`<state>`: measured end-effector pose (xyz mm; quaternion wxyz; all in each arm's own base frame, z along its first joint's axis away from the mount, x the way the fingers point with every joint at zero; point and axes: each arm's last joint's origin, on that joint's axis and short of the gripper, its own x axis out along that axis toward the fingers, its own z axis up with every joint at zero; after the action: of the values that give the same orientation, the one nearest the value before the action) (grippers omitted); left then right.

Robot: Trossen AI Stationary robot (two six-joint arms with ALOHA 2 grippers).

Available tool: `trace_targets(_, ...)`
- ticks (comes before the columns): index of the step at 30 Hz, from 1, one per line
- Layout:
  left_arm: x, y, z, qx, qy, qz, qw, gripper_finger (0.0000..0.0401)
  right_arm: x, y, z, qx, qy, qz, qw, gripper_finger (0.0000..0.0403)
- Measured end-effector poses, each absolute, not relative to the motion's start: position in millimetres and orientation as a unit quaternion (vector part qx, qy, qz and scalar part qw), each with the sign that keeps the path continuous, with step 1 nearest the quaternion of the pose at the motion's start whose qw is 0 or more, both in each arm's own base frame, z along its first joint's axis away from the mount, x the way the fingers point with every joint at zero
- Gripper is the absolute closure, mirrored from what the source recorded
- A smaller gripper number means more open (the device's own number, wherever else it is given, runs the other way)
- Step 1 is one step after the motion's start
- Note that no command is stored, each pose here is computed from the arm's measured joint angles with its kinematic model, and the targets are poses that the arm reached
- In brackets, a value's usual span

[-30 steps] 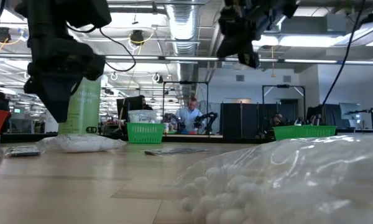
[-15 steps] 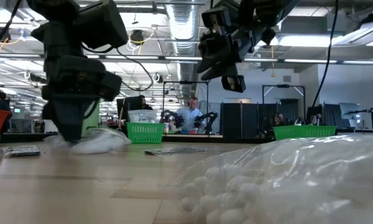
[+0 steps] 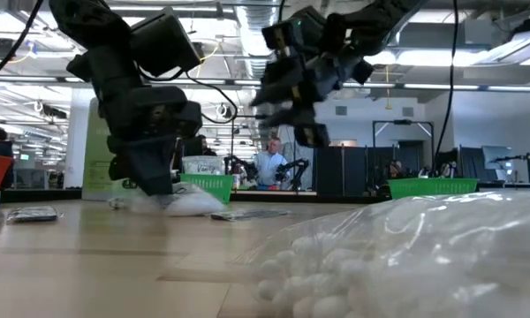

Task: Pick & Place Travel size toiletries
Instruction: Put the white vanity pack into the top left green basket

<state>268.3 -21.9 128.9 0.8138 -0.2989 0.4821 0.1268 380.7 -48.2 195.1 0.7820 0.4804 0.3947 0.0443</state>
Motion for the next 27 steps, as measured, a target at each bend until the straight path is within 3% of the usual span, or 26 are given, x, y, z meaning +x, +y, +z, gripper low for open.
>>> trace_targets(12, 272.6, -25.2, 128.1, -0.264, 0.474, 0.092, 0.835, 0.0401, 404.3, -45.0, 156.0, 0.527, 0.374, 0.029, 0.763, 0.024)
trace_targets(27, 270.0, -47.5, 128.5, -0.213, 0.484, 0.038, 0.848, 0.0401, 420.7, -42.1, 116.3, 0.525, 0.389, 0.025, 0.756, 0.0234)
